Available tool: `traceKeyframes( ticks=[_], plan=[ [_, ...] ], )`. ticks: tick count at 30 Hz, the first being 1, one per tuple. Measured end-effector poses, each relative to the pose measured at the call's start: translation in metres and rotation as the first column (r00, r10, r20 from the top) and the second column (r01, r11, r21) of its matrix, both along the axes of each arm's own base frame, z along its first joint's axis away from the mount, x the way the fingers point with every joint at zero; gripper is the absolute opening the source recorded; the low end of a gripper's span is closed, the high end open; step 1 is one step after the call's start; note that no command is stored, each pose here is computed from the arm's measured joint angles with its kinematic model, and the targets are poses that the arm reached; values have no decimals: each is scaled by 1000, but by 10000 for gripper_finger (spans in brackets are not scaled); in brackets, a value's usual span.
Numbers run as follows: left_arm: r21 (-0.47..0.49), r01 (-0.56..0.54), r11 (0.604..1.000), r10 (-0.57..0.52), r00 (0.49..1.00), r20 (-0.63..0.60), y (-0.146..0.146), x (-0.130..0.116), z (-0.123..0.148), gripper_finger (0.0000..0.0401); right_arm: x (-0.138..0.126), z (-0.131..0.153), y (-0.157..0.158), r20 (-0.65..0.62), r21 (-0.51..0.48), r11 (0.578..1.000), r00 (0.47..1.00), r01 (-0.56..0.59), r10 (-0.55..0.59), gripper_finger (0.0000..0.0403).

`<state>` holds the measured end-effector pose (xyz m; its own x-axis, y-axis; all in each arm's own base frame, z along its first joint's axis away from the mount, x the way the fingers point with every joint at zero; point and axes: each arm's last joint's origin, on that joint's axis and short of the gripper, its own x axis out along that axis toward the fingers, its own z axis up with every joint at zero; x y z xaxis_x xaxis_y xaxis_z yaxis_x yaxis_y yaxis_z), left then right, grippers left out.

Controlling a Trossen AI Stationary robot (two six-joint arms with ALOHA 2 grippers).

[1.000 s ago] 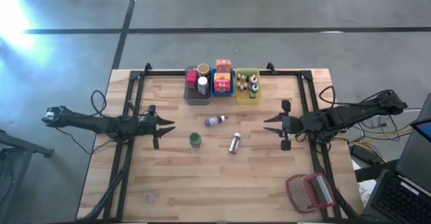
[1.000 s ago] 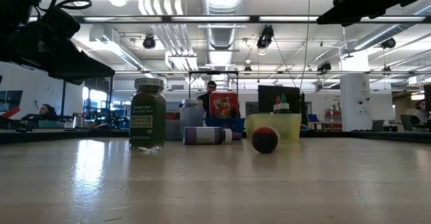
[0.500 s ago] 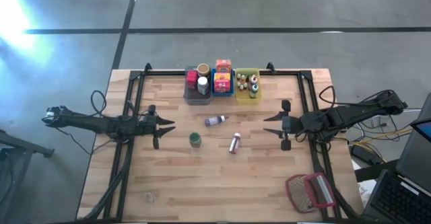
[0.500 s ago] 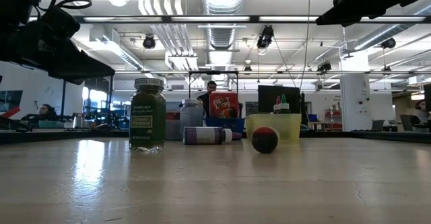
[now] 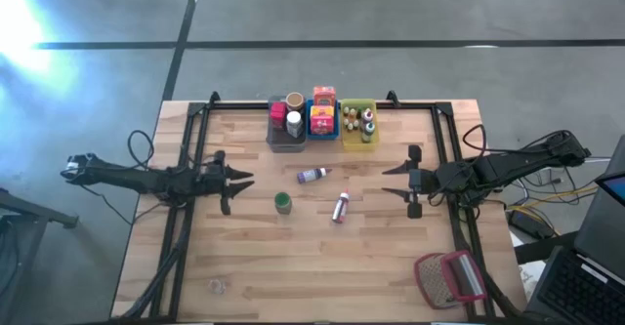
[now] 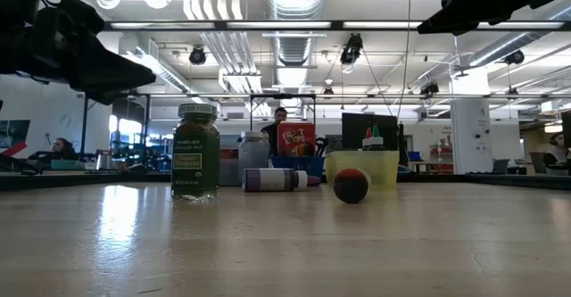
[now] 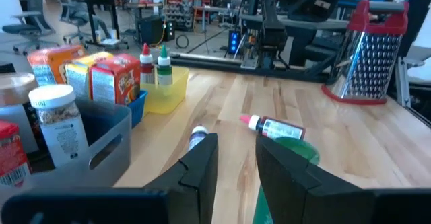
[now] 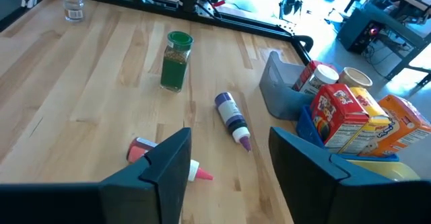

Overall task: Pick & Place Kitchen Items
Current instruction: Put the green spice bottle into the black bin

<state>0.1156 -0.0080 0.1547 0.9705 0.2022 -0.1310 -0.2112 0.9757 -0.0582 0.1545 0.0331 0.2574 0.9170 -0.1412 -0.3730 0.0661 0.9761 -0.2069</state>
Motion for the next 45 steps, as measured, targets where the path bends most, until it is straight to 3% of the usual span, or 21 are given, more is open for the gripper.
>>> traceKeyframes(
  ticks=[5,8,13,21,24,28,34,38,45],
  plan=[
    [20,0,1000,-1,1000,6,0,0,1,108,0,0,0,0,0,1000,1000,0,0,205],
    [-27,6,1000,-5,1000,17,0,0,1,108,0,0,0,0,0,1000,1000,0,0,210],
    [-47,135,990,-135,991,17,-4,1,1,108,0,0,0,0,0,1000,1000,0,0,218],
    [-24,92,995,-93,995,-44,-4,7,0,108,0,0,0,0,0,1000,1000,0,0,237],
    [-15,137,991,-137,990,-29,-6,15,19,108,0,0,0,-1,0,1000,1000,0,0,246],
    [-4,186,983,-185,976,-111,-10,29,44,108,0,0,0,0,0,1000,1000,0,0,259],
    [-60,133,989,-145,943,-298,-14,55,68,110,0,0,0,0,0,1000,1000,0,0,279],
    [-67,123,990,-138,924,-357,-17,75,83,136,0,0,0,0,0,1000,1000,0,0,292],
    [-64,67,996,-90,862,-499,-19,101,103,223,0,0,0,0,0,1000,1000,0,0,317]
  ],
)
